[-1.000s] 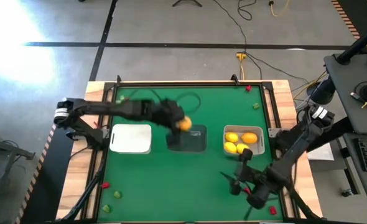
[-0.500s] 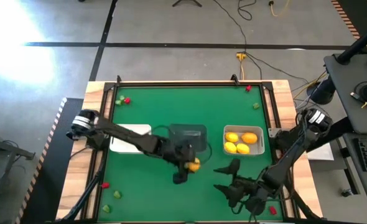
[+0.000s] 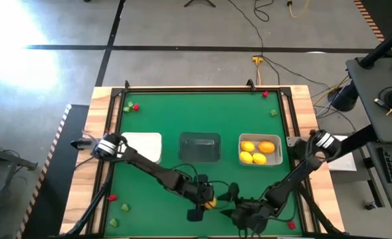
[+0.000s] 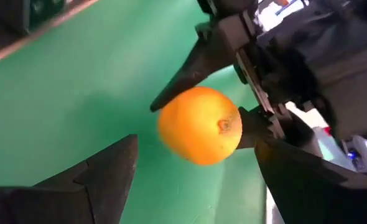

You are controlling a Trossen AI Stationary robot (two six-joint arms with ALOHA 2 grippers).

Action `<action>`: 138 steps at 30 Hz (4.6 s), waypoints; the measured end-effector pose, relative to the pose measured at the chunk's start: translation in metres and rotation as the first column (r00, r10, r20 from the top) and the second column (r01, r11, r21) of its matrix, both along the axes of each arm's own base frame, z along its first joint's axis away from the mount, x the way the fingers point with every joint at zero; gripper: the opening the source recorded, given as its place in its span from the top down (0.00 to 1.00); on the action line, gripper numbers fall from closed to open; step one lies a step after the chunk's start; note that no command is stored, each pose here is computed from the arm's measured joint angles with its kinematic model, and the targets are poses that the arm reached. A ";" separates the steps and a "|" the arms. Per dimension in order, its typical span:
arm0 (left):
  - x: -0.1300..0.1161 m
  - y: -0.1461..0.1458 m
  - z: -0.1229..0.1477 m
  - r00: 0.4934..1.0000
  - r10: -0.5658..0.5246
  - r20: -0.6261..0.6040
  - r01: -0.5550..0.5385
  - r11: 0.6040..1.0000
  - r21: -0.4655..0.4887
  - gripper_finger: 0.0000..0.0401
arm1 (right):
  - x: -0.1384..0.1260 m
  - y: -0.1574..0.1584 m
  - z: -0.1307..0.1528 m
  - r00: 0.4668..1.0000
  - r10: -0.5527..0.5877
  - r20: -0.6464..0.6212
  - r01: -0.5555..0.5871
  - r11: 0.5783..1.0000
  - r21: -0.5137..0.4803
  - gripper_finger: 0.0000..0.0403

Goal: Sort produce into baskets
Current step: Put the yellow lemon into the gray bin, then put the red chili pepper into the black bin

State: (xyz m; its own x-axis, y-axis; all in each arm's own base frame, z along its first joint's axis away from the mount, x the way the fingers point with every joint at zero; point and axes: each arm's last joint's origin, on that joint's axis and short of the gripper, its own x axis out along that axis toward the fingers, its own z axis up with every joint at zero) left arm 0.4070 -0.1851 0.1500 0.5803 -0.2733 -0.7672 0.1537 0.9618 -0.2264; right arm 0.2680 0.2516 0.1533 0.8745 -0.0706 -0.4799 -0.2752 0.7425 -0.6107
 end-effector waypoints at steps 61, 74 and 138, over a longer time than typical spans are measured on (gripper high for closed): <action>-0.135 -0.006 0.103 0.725 0.299 0.620 -0.671 0.508 0.540 0.28 | -0.094 -0.127 0.110 0.684 -0.727 -0.069 0.718 0.653 0.242 0.41; -0.179 0.022 0.098 0.582 0.360 0.729 -0.794 0.446 0.414 0.32 | -0.100 -0.164 0.099 0.555 -0.790 -0.260 0.829 0.498 0.255 0.42; -0.034 0.058 0.100 0.784 -0.165 0.599 -0.237 0.811 0.534 0.45 | -0.063 -0.009 0.011 0.040 -0.455 -0.890 0.969 0.234 -0.076 0.43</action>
